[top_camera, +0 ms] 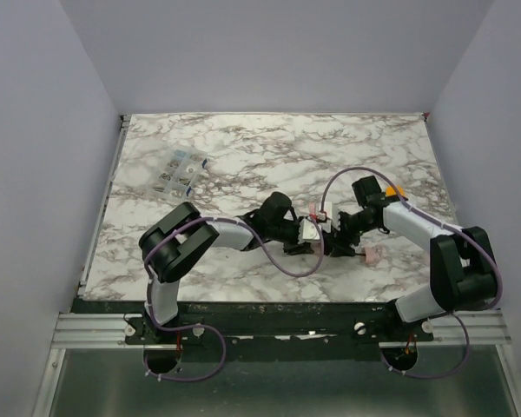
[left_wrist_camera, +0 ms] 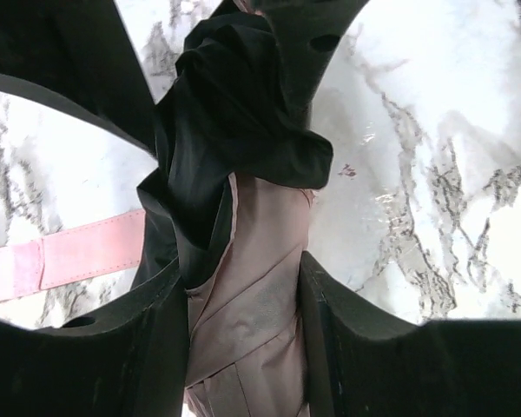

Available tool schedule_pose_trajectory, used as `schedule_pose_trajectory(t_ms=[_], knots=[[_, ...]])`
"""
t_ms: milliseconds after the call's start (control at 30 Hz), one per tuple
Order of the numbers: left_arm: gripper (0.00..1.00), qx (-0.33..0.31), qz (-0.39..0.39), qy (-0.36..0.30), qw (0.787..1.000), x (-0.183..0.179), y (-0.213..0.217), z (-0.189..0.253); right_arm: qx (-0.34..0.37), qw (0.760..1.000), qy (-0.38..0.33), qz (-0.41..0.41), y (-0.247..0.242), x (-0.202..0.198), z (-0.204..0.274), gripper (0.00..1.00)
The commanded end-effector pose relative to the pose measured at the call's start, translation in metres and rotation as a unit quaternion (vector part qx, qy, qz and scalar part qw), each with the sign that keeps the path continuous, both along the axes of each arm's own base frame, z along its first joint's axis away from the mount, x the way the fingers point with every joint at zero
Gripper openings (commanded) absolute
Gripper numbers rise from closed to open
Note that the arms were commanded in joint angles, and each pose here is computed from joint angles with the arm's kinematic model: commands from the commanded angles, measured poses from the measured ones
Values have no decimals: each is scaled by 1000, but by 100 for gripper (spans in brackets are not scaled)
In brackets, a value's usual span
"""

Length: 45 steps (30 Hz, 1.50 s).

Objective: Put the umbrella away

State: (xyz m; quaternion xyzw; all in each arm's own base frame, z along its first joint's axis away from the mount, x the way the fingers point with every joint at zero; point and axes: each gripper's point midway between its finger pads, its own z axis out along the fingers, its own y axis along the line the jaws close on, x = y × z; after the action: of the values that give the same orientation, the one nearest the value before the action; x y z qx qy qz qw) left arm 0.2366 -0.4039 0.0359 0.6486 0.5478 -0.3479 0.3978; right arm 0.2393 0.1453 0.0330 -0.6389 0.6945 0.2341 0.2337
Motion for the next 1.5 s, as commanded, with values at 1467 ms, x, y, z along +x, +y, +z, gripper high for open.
schedule_pose_trajectory(t_ms=[1467], knots=[[0,247,267,267,892,3,113,-130,53,996,-49,-56,-12,26,19,86]])
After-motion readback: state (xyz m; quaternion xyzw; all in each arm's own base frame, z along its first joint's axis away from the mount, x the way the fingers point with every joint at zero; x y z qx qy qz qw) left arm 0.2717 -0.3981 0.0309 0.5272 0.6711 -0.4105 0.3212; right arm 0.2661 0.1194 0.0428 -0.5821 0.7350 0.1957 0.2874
